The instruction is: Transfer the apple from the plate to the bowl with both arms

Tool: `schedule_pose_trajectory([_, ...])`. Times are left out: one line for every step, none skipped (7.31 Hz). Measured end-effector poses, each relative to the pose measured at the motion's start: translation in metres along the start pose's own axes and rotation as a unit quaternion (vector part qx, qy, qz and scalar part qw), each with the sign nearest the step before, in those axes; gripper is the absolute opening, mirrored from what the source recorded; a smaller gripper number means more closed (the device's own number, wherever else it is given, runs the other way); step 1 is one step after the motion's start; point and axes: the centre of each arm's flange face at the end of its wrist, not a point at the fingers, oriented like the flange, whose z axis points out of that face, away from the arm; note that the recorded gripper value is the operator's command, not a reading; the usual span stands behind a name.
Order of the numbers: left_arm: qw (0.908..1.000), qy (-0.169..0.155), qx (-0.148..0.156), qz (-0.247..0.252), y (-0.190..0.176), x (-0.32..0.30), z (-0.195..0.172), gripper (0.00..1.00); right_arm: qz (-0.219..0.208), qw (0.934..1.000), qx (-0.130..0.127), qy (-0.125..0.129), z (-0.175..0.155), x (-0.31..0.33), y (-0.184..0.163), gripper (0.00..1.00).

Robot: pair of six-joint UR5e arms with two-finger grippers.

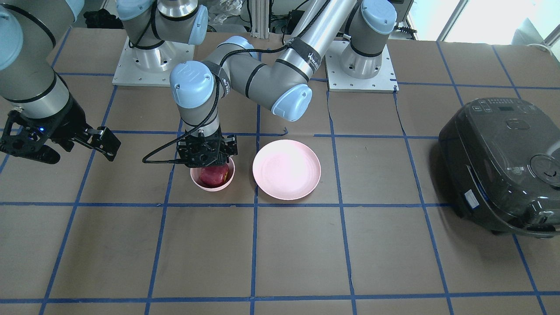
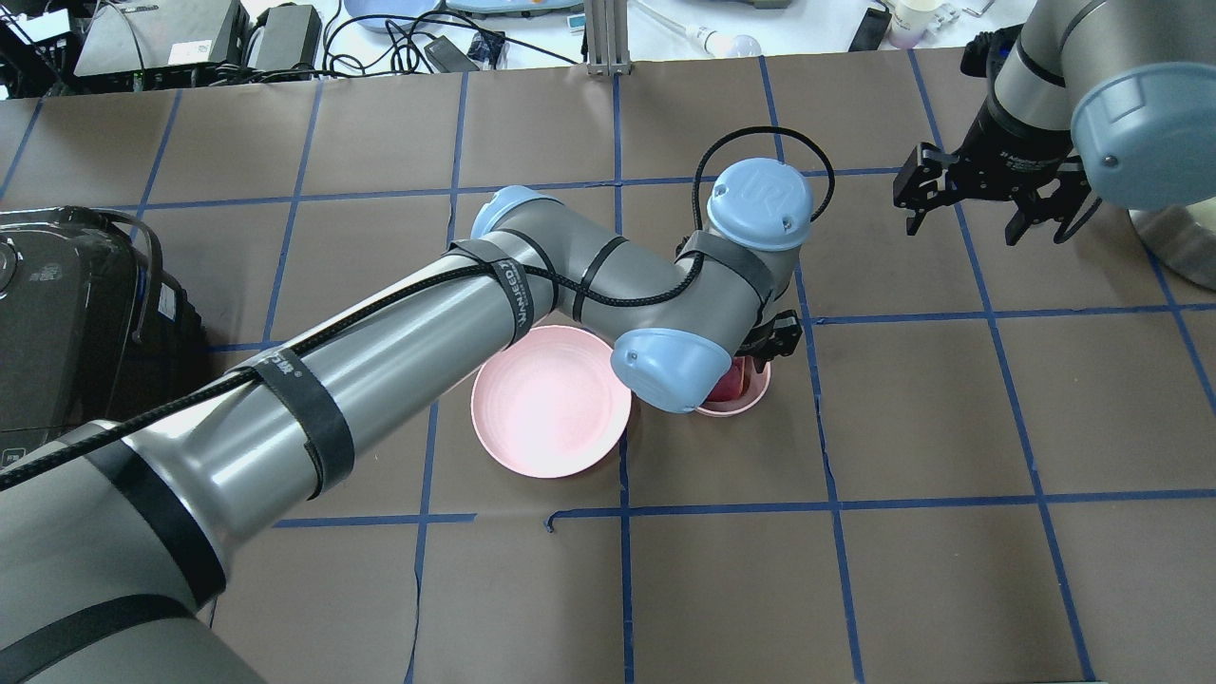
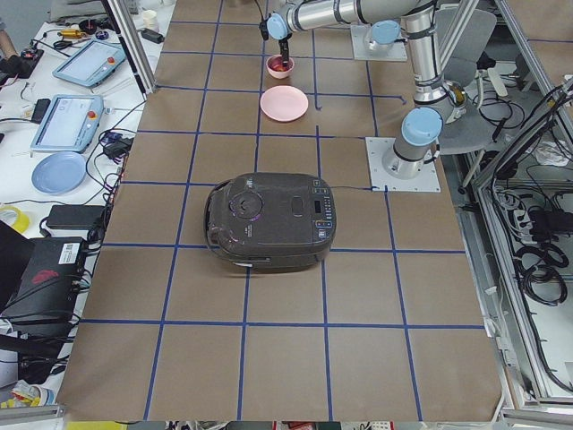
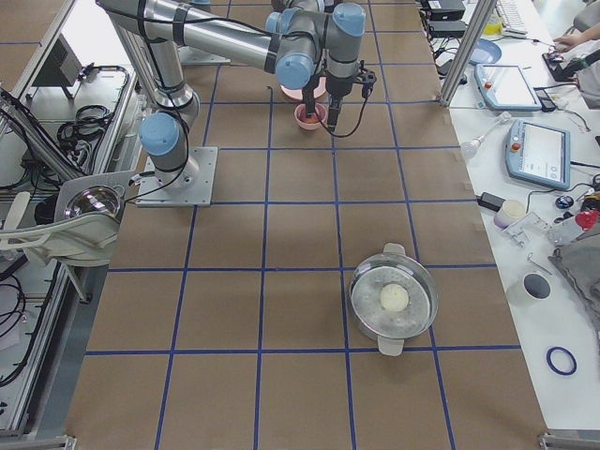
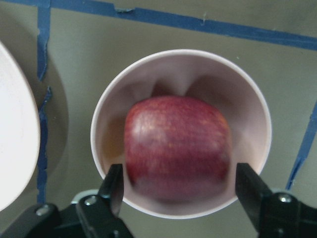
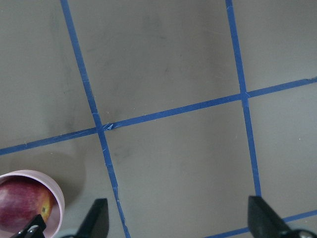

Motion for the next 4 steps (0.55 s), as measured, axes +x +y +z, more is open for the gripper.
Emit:
schedule_pose_trajectory([0.9999, 0.007, 0.007, 0.011, -0.009, -0.010, -0.020, 0.88, 0.000, 1.0000, 0.004, 0.000, -0.005, 0.000, -0.001, 1.00])
schedule_pose_trajectory([0.9996, 0.017, 0.011, 0.021, -0.018, -0.024, -0.047, 0.90, 0.000, 0.9999, 0.014, -0.002, -0.016, -0.001, -0.002, 1.00])
schedule_pose_trajectory([0.9989, 0.028, 0.015, 0.033, -0.021, -0.038, -0.076, 0.92, 0.000, 0.9996, 0.027, -0.005, -0.031, -0.002, -0.002, 1.00])
schedule_pose_trajectory([0.9981, 0.032, 0.014, 0.051, -0.018, -0.054, -0.109, 0.98, -0.001, 0.9991, 0.040, -0.008, -0.046, -0.007, 0.003, 1.00])
